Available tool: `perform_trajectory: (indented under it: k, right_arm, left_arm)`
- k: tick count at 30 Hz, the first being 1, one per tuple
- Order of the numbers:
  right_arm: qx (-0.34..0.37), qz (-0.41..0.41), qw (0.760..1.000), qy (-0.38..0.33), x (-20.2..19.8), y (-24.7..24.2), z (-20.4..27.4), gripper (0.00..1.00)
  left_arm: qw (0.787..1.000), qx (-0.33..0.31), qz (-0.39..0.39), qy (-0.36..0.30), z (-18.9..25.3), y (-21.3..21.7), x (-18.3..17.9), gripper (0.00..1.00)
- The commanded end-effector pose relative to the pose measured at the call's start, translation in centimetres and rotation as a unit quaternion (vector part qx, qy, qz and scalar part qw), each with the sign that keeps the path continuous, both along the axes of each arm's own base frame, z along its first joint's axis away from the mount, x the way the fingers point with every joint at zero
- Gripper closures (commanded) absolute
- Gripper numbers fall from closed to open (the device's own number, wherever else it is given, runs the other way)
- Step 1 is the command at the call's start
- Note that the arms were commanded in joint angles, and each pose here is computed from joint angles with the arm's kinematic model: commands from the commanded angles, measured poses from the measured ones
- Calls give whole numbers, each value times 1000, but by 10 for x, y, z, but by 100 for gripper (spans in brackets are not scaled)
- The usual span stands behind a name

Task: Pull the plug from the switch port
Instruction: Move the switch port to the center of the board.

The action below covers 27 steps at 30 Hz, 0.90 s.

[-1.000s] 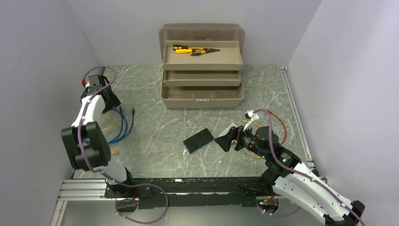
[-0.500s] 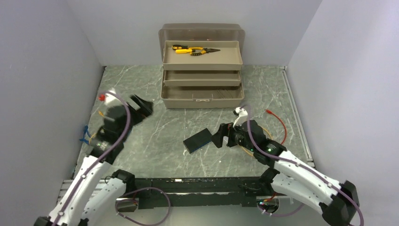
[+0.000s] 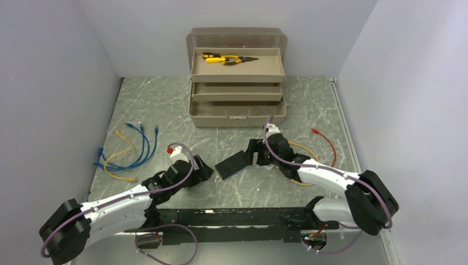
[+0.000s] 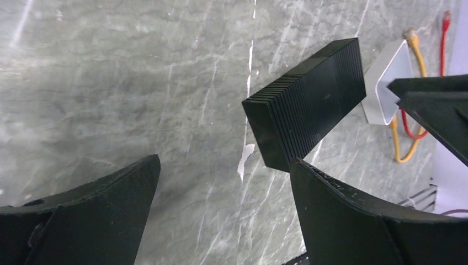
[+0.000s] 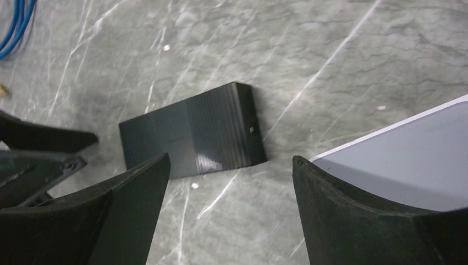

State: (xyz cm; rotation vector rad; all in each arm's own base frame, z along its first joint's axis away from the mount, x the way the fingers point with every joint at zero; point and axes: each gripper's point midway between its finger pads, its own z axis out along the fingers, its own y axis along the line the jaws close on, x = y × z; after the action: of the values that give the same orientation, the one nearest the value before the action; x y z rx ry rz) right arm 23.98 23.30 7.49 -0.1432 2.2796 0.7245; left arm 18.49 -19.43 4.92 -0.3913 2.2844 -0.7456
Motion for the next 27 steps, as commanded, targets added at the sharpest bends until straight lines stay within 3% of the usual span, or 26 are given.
perform_trajectory:
  k: [1,7,17,27]
  right_arm:
    - [60,-5,998,-13,20,7,5,17]
    - [64,20,998,-5,22,14,-8,25]
    - [56,30,998,17,17,16,-33,33]
    - [82,58,994,40,-7,42,-44,54]
  left_arm:
    - [992,-116,-16,-56,33,-36,14,7]
    - [988,-142,-25,-51,20,-45,12,19]
    - [995,-93,-44,-9,-3,-55,12,43]
    - [996,-73,-57,2,-12,-58,10,56]
